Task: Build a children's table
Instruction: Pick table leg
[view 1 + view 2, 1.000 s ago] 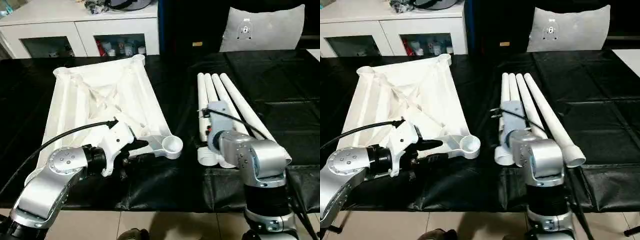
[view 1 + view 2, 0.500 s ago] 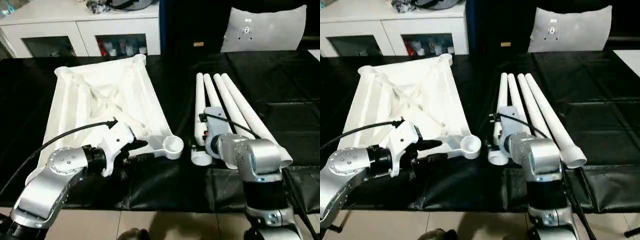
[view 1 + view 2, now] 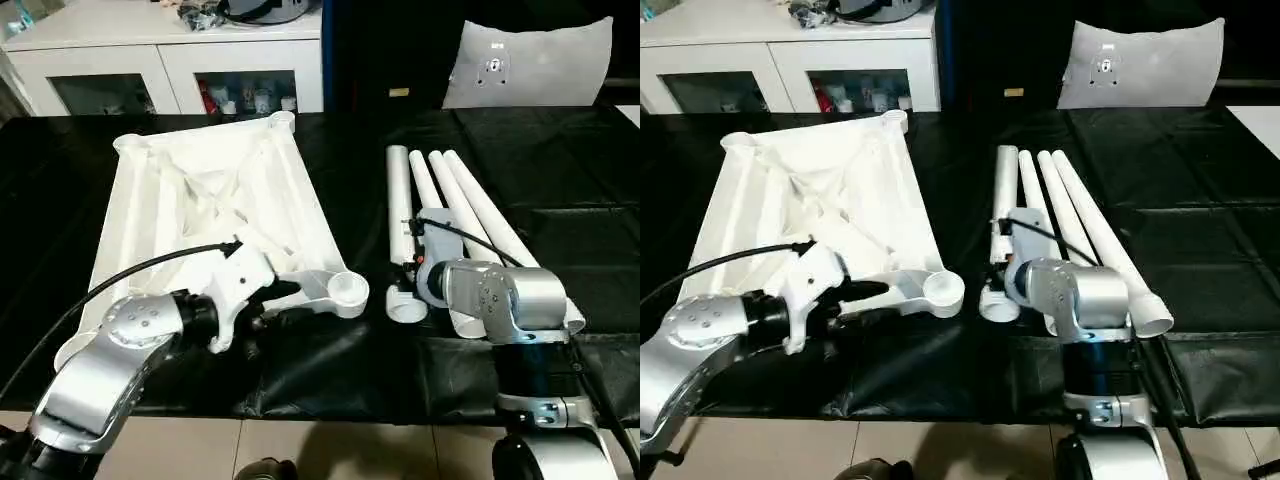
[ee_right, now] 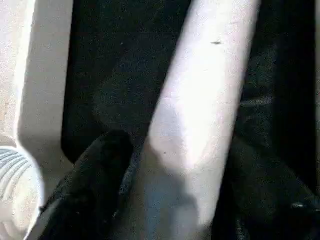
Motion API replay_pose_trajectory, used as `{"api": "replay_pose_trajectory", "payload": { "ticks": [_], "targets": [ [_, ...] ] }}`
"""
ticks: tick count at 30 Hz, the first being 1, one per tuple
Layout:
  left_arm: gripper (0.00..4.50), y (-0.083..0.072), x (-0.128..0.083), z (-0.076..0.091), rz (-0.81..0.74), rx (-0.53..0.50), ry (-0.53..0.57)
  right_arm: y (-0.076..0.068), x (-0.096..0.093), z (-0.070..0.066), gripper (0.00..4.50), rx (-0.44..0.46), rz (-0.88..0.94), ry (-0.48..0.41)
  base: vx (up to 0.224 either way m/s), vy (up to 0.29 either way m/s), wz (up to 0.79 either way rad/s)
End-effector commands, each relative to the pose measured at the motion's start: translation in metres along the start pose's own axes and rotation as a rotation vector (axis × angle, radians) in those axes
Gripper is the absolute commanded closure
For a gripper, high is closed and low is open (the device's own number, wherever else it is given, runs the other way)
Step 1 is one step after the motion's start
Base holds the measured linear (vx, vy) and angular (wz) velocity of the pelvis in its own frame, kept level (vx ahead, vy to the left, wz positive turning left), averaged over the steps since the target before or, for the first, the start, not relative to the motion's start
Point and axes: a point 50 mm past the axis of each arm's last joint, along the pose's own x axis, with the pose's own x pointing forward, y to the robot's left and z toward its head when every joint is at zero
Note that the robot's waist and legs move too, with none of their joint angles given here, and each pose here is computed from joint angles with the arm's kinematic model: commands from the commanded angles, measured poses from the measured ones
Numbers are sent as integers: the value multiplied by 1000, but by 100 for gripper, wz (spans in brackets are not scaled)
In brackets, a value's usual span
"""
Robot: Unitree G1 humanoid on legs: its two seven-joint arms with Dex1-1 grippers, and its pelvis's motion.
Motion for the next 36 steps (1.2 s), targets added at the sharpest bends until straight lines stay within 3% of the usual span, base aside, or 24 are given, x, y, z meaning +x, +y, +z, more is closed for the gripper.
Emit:
{"api": "replay_pose_trajectory", "payload": {
  "ticks": [1, 8, 14, 15, 16, 17, 18, 19, 25, 27, 30, 31, 34, 36],
  "targets": [
    [251, 2, 1, -1, 7, 2, 12, -2, 2, 1, 167, 4, -8, 10, 0, 0, 0],
    [251, 4, 5, -1, 37, 21, 12, -4, 5, 1, 231, 7, -28, 17, 0, 0, 0],
    [251, 8, 10, 4, 71, 29, -15, -6, 3, 8, 252, 20, -41, -23, 0, 0, 0],
    [251, 11, 9, 7, 93, 33, -37, -6, -1, 16, 252, 17, -45, -104, 0, 0, 0],
    [251, 17, 9, 12, 131, 33, -81, -3, -9, 30, 255, 10, -25, -263, 0, 0, 0],
    [251, 18, 9, 13, 139, 33, -90, -3, -11, 33, 255, 9, -21, -297, 0, 0, 0],
    [251, 26, 8, 21, 183, 17, -157, 1, -26, 48, 256, 13, 26, -483, 0, 0, 0],
    [251, 30, 10, 26, 199, -8, -194, 2, -33, 53, 256, 28, 55, -547, 0, 0, 0],
    [251, 38, 17, 53, 186, -90, -380, 10, -58, 61, 259, 137, 393, -691, 0, 0, 0],
    [251, 42, 20, 67, 155, -170, -457, 11, -70, 59, 259, 171, 575, -747, 0, 0, 0],
    [251, 42, 21, 79, 103, -243, -530, 10, -76, 55, 259, 174, 670, -764, 0, 0, 0],
    [251, 40, 20, 93, 39, -286, -615, 11, -80, 48, 259, 154, 760, -765, 0, 0, 0],
    [251, 38, 18, 111, -50, -368, -740, 14, -85, 43, 260, 137, 829, -779, 0, 0, 0],
    [251, 39, 18, 114, -67, -387, -759, 14, -86, 42, 260, 135, 838, -776, 0, 0, 0]
  ]
}}
